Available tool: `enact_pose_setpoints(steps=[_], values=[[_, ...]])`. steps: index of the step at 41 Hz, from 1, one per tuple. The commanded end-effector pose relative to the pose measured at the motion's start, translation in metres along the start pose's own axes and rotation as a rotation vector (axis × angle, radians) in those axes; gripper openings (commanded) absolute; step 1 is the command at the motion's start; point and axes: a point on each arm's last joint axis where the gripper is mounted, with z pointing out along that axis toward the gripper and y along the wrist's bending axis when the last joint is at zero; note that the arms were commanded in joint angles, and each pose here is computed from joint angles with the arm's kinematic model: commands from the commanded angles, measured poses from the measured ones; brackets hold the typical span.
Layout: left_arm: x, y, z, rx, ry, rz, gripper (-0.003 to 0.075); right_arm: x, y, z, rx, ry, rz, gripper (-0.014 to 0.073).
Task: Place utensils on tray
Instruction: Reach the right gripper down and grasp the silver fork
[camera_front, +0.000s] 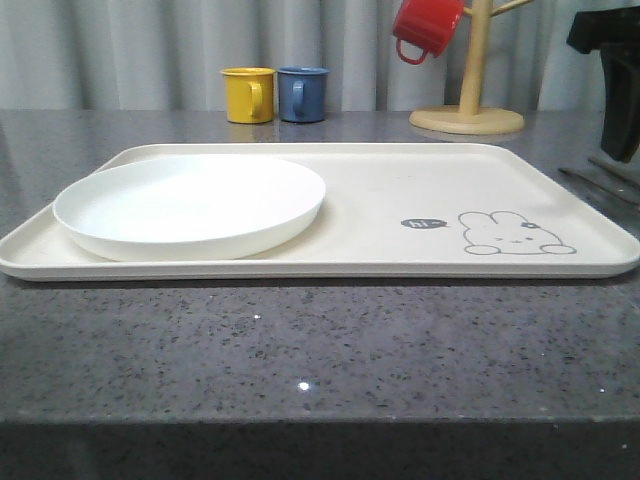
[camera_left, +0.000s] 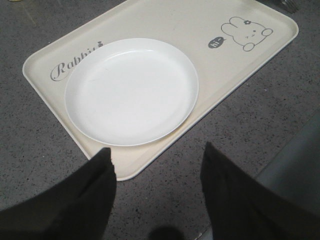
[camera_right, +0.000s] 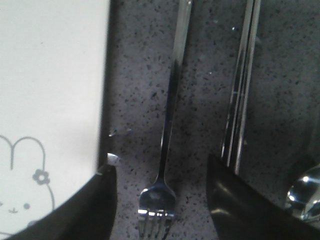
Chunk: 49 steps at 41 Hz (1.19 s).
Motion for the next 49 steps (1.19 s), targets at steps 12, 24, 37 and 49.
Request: enact_pose_setpoints(steps=[12,24,37,49], values=[[-0.013,0.0,-0.007,-0.003,-0.101,-0.006,0.0377,-0.02,-0.002,0.018,0.017,0.037,0.005,0.0318],[-0.013,0.0,-0.007,-0.003,-0.103,-0.006,0.0377,-0.02,-0.002,0.025,0.021,0.073,0.005,0.0128],[-0.013,0.0,-0.007,-0.003,-0.103,-0.006,0.0377,-0.021,0.0,0.004,0.012,0.041,0.002,0.0015],[-0.013,0.0,-0.007,-0.003,-0.103,-0.006,0.0377,-0.016,0.06,-0.053,-0.083,0.016,-0.174,0.0015]])
